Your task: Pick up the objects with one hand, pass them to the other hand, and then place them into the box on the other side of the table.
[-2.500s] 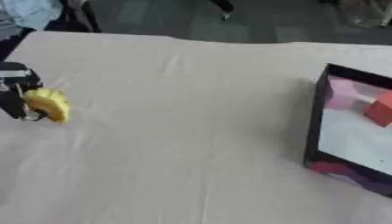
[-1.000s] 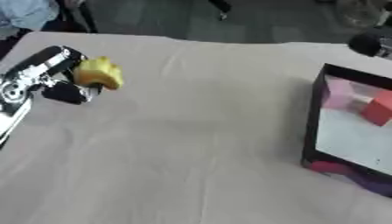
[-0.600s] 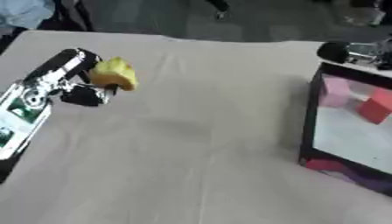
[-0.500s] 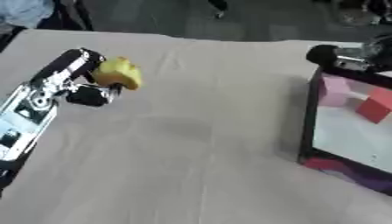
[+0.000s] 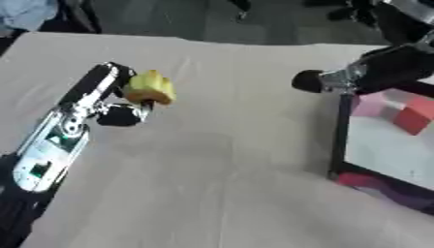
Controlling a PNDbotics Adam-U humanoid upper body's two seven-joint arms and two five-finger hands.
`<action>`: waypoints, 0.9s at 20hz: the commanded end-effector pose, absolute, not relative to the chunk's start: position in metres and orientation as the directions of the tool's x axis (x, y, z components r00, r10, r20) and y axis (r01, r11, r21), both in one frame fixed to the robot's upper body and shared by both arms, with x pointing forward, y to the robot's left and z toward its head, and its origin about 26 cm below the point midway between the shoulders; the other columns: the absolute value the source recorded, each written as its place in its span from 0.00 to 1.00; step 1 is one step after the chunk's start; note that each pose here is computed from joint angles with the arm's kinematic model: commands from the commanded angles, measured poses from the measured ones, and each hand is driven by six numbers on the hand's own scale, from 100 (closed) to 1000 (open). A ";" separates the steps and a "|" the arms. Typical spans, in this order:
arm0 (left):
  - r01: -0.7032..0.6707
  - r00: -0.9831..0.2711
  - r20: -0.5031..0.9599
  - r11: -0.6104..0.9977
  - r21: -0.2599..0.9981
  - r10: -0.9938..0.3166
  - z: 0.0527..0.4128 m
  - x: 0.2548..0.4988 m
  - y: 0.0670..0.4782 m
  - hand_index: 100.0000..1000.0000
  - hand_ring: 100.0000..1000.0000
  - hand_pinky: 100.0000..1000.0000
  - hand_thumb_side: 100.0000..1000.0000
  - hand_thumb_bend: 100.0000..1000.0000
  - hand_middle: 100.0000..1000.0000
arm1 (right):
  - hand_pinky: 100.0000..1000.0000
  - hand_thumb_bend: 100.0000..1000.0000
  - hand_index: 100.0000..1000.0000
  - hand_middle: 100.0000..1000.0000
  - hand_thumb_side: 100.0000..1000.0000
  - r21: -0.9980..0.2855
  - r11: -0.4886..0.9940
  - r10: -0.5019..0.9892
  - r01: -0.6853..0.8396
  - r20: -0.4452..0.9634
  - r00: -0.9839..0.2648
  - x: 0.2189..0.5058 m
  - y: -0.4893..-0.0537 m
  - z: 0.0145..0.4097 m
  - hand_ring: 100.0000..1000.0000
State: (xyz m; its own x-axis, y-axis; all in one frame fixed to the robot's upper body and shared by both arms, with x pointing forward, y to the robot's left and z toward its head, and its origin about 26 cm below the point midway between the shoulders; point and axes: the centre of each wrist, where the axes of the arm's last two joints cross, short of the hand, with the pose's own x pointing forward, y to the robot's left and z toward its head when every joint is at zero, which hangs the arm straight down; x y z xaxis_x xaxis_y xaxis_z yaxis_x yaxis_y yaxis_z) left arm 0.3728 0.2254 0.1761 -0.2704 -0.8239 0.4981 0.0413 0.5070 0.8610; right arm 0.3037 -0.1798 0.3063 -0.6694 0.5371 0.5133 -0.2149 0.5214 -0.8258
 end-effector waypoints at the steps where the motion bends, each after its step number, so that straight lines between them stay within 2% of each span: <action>1: -0.010 -0.311 0.478 0.506 0.862 -0.821 0.185 0.369 0.218 0.48 0.48 0.57 0.00 0.00 0.37 | 0.91 0.61 0.88 0.82 0.23 -0.839 0.509 0.545 -0.190 0.485 -0.684 0.299 -0.173 0.313 0.95; 11: -0.084 -0.342 0.469 0.524 0.848 -0.814 0.180 0.366 0.194 0.48 0.47 0.57 0.00 0.00 0.36 | 0.90 0.58 0.87 0.81 0.20 -0.847 0.488 0.557 -0.210 0.487 -0.672 0.294 -0.149 0.313 0.94; 18: -0.084 -0.376 0.477 0.542 0.836 -0.794 0.179 0.367 0.179 0.48 0.47 0.57 0.00 0.00 0.36 | 0.90 0.58 0.86 0.80 0.18 -0.859 0.462 0.557 -0.221 0.475 -0.681 0.290 -0.135 0.315 0.93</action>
